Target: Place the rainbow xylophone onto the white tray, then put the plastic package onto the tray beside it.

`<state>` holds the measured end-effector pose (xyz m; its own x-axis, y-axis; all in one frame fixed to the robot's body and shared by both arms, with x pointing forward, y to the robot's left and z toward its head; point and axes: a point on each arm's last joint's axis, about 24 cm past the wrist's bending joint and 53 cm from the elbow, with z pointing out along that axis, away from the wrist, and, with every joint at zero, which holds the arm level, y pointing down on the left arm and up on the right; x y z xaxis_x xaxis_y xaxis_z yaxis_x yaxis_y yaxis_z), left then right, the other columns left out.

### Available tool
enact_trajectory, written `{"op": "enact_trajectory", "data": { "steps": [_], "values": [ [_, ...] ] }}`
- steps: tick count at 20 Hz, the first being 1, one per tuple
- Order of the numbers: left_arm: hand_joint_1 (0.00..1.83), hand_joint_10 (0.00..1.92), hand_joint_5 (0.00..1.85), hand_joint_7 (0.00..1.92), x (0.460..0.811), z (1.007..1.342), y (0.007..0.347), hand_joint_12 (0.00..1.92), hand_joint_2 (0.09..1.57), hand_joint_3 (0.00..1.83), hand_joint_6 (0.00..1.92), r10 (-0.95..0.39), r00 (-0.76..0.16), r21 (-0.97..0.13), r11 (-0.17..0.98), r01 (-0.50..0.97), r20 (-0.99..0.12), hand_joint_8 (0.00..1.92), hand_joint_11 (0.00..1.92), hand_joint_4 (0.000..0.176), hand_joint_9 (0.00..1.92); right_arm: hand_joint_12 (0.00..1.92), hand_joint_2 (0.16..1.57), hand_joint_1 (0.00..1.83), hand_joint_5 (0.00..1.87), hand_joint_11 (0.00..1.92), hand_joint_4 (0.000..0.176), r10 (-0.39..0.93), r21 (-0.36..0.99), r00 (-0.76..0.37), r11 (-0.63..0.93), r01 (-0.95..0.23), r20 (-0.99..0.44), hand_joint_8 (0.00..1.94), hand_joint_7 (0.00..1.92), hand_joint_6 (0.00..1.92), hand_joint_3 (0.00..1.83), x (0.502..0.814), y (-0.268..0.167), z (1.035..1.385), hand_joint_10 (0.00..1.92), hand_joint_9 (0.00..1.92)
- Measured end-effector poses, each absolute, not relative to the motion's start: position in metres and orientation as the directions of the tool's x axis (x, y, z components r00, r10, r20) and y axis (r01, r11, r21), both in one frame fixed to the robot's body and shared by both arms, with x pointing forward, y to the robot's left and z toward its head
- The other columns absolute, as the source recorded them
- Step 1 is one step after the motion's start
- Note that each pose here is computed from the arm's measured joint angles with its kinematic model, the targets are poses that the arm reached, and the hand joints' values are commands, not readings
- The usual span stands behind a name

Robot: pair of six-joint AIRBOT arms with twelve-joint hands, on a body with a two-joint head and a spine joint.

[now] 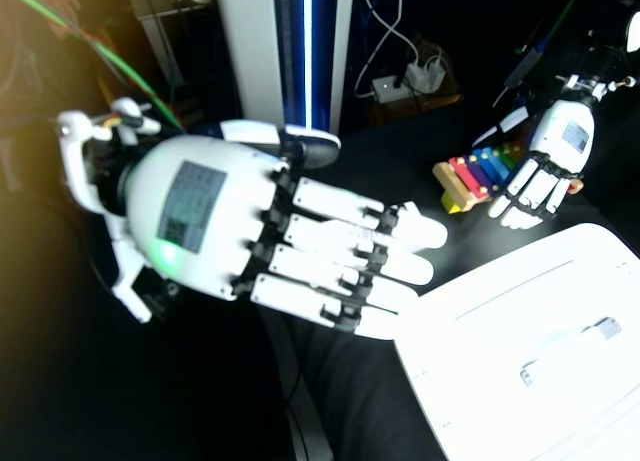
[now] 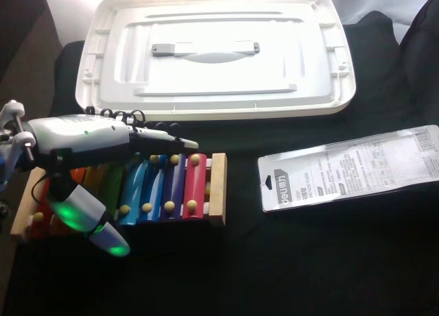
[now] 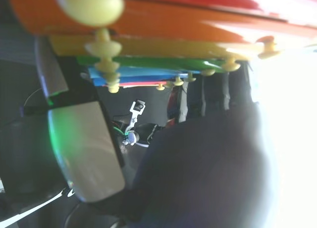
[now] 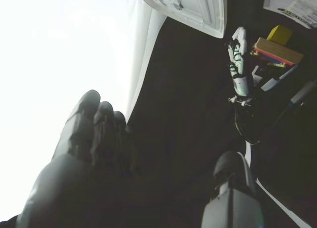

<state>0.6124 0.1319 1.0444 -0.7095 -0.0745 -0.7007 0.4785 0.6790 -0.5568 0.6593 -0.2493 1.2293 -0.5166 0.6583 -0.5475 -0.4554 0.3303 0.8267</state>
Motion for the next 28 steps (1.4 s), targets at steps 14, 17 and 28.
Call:
{"op": "enact_trajectory", "data": {
  "steps": [14, 17, 28],
  "values": [
    [1.31, 1.35, 0.33, 0.69, 0.628, 1.054, 0.133, 1.63, 1.24, 0.00, 1.38, -0.136, -0.676, -0.565, 0.679, 0.469, -0.724, 1.46, 0.20, 0.000, 0.38, 0.12, 0.91, 0.54, 0.04, 0.00, 0.147, 0.658, 0.830, -0.523, 0.325, -0.452, -0.542, 0.01, 0.05, 0.00, 0.00, 0.659, -0.246, 1.226, 0.01, 0.06],
    [1.14, 1.17, 0.52, 0.65, 0.630, 1.059, 0.131, 1.38, 1.30, 0.00, 1.55, -0.139, -0.666, -0.562, 0.676, 0.477, -0.733, 1.48, 0.34, 0.015, 0.45, 0.00, 0.90, 0.48, 0.00, 0.00, 0.175, 0.658, 0.831, -0.524, 0.324, -0.452, -0.541, 0.00, 0.03, 0.00, 0.00, 0.659, -0.246, 1.226, 0.00, 0.05],
    [1.30, 1.28, 0.40, 0.73, 0.674, 1.120, 0.140, 1.53, 1.22, 0.00, 0.98, -0.246, -0.541, -0.543, 0.673, 0.502, -0.804, 1.40, 0.36, 0.000, 0.54, 0.02, 0.84, 0.41, 0.00, 0.02, 0.176, 0.658, 0.832, -0.525, 0.322, -0.452, -0.540, 0.01, 0.06, 0.00, 0.00, 0.659, -0.245, 1.225, 0.02, 0.08]
  ]
}}
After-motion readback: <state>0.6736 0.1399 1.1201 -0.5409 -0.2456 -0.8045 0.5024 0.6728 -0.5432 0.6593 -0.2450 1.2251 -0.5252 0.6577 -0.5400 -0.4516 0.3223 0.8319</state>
